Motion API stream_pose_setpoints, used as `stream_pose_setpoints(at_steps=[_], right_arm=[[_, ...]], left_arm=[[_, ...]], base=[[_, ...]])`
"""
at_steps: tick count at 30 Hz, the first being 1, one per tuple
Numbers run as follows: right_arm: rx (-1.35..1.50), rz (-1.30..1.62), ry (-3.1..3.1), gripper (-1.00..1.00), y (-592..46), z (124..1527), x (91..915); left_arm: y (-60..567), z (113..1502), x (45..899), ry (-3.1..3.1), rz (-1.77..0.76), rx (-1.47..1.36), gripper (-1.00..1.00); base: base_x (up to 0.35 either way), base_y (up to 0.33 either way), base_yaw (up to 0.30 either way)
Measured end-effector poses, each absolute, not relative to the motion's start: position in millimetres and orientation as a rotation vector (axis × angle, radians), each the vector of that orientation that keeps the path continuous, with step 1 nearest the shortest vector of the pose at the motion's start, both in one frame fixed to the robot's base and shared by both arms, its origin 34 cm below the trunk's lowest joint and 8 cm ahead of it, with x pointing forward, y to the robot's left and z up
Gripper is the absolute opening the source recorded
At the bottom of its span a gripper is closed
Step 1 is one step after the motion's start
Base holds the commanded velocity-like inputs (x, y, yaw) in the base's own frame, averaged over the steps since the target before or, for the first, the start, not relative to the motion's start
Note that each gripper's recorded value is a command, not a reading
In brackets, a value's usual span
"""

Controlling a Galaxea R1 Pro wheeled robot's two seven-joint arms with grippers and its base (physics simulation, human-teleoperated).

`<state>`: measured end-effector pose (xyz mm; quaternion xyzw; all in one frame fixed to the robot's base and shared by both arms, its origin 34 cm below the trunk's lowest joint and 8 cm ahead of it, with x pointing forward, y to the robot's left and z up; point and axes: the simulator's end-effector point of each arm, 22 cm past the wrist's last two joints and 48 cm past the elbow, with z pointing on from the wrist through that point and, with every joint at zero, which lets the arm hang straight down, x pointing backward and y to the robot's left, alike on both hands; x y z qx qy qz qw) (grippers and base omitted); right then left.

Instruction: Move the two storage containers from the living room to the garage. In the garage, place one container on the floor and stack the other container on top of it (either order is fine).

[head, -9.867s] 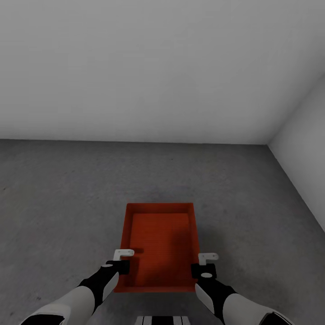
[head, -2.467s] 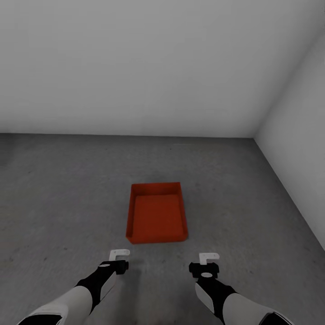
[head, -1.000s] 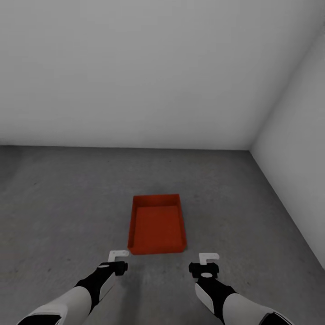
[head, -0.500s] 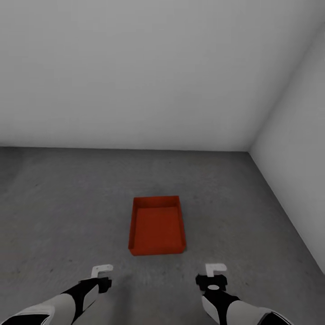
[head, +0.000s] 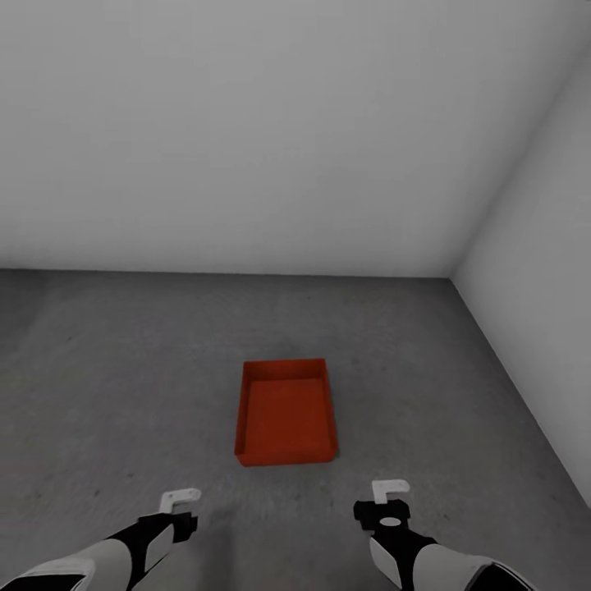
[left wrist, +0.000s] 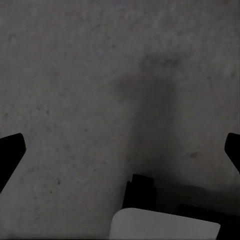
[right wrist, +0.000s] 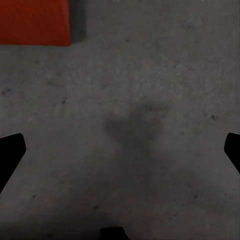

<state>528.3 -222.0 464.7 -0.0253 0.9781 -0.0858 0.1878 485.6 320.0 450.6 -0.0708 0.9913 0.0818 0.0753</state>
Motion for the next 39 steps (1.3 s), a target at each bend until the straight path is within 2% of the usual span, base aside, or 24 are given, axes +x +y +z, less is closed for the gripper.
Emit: stream_pose_setpoints(at_steps=[8,28,39], right_arm=[[-0.078,-0.232,2.768,1.0,-218.0,474.4,518.3],[-0.104,-0.224,2.973,1.0,-210.3,478.9,355.7],[-0.1,-0.229,3.007,1.0,-211.5,484.7,325.6]], left_arm=[[336.3,463.8,481.4,2.973,0.276,-0.219,1.0],[343.8,488.4,446.3,3.011,0.292,-0.218,1.0],[348.7,493.5,426.0,3.029,0.305,-0.218,1.0]], base=[[0.0,0.0,0.0],[0.0,0.0,0.0],[0.0,0.0,0.0]])
